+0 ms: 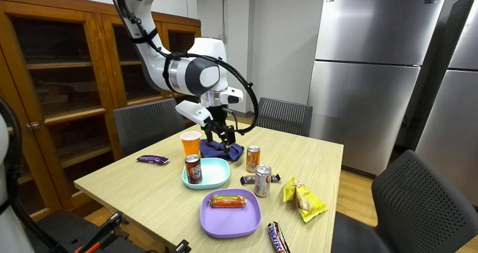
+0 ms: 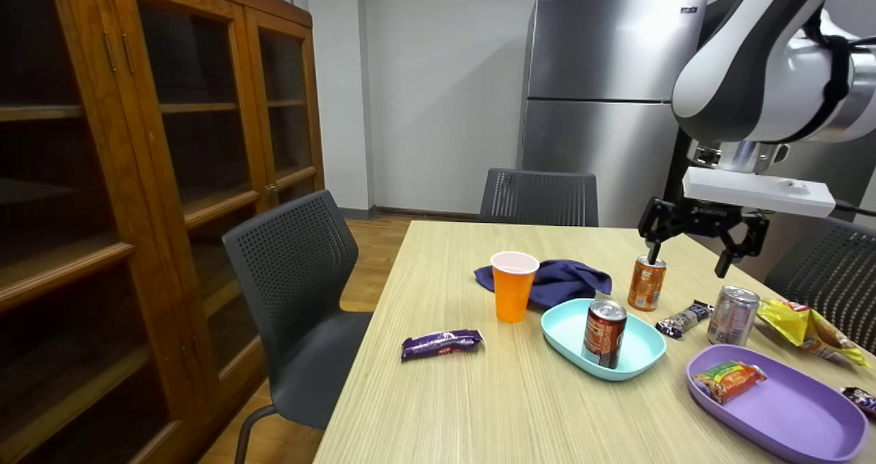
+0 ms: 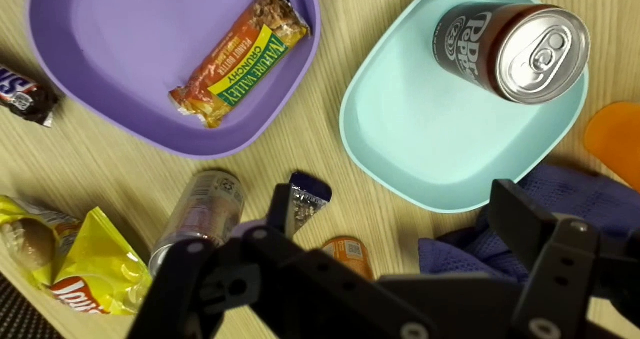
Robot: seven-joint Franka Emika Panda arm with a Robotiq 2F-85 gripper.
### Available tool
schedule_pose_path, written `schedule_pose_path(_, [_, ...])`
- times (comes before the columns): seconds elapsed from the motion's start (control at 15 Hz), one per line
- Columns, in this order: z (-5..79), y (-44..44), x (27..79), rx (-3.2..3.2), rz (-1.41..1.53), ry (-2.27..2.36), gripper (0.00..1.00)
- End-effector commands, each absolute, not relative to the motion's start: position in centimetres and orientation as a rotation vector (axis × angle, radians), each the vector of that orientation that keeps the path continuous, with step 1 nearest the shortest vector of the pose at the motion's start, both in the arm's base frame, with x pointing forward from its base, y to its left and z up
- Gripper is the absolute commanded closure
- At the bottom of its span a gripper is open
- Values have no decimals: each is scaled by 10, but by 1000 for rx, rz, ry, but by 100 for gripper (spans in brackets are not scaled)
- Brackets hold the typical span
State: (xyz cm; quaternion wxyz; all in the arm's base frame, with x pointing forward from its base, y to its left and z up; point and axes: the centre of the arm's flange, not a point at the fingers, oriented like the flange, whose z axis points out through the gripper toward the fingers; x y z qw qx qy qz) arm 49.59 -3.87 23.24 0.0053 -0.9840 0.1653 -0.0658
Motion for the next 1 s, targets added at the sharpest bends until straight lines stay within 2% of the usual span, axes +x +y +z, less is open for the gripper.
schedule_pose_path(0.0, [232, -39, 496, -3081, -205, 519, 0])
schedule_pose_path(0.53, [232, -41, 498, -3076, -196, 541, 0])
schedule_pose_path(0.93, [230, -82, 522, -3021, -184, 867, 0])
